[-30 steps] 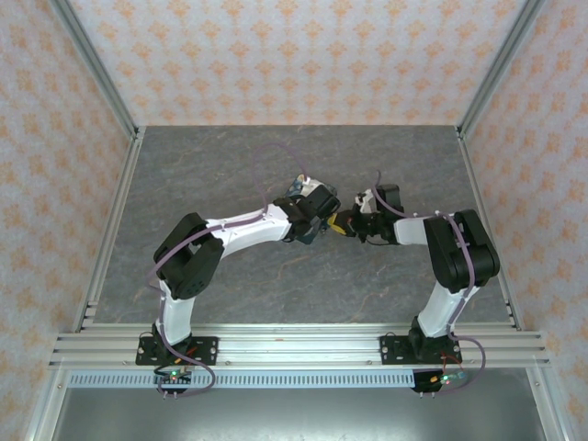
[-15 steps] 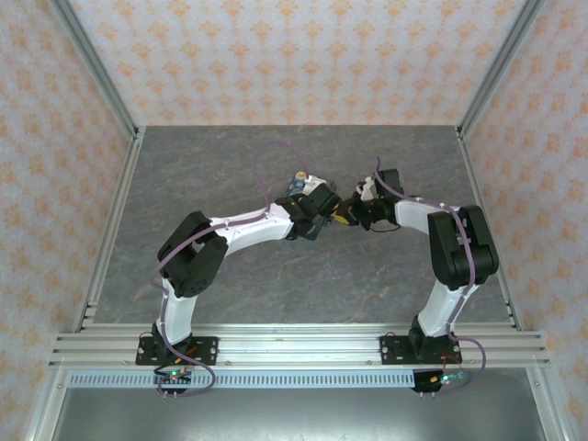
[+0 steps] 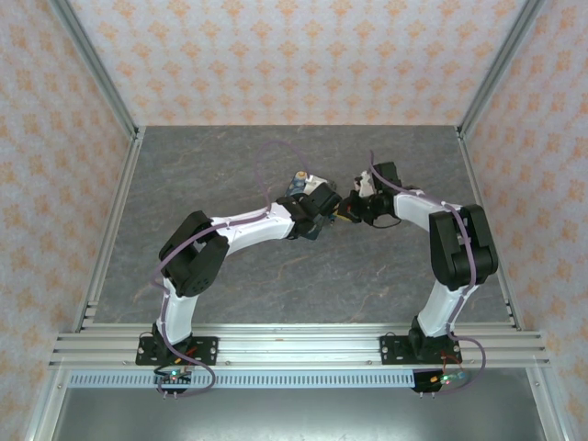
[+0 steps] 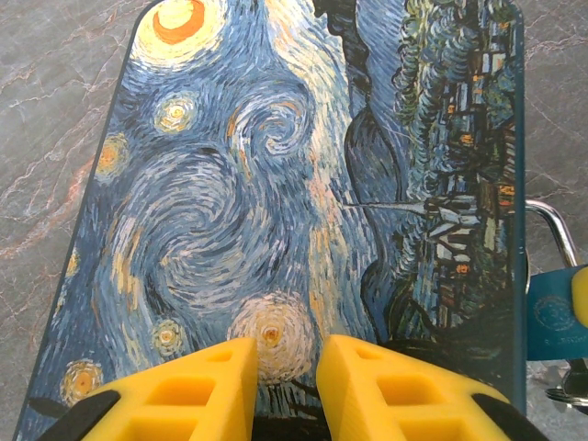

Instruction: Unlock the padlock with the key

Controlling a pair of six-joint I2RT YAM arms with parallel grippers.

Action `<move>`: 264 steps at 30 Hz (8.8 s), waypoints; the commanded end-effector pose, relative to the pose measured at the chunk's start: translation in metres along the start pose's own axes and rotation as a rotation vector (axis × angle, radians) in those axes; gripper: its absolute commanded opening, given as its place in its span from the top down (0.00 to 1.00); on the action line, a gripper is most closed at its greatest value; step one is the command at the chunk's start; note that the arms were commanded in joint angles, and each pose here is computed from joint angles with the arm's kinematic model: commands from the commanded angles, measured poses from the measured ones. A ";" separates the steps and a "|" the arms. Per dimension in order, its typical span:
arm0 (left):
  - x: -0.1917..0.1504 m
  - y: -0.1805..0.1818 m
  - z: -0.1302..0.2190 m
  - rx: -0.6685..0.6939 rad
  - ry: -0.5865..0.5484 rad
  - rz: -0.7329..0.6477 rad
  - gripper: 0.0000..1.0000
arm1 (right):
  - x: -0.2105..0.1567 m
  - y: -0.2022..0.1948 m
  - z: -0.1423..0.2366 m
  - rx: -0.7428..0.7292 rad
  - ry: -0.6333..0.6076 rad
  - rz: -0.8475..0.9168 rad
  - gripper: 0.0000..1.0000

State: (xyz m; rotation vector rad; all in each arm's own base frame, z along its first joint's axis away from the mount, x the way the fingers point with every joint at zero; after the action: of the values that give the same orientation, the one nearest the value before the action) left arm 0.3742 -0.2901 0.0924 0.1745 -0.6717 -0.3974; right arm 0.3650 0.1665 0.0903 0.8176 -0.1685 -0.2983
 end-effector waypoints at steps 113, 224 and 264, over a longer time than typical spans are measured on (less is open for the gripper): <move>-0.189 0.035 -0.060 -0.014 0.714 -0.309 0.77 | -0.011 -0.018 -0.057 0.183 -0.127 0.219 0.66; -0.065 0.099 -0.008 0.035 0.418 -0.060 0.46 | 0.021 0.030 -0.018 0.120 -0.437 -0.043 0.50; -0.011 0.144 0.091 -0.048 0.152 0.257 0.34 | 0.073 0.100 -0.071 0.065 -0.328 -0.060 0.49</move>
State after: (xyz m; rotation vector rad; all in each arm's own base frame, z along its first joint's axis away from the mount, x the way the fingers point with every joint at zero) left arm 0.3571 -0.1651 0.1892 0.0782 -0.5221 -0.1848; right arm 0.4749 0.2486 0.1296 0.8822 -0.5118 -0.5094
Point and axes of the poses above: each hand's point on the last joint's axis, 136 mm out from that joint toward the fingers, its own z axis back along the fingers, its own y axis along the line the jaws close on, x = y × z, the point moved 3 cm from there along z, back along the fingers, and after that the axes turned 10 degrees about -z, right-handed, at the moved point
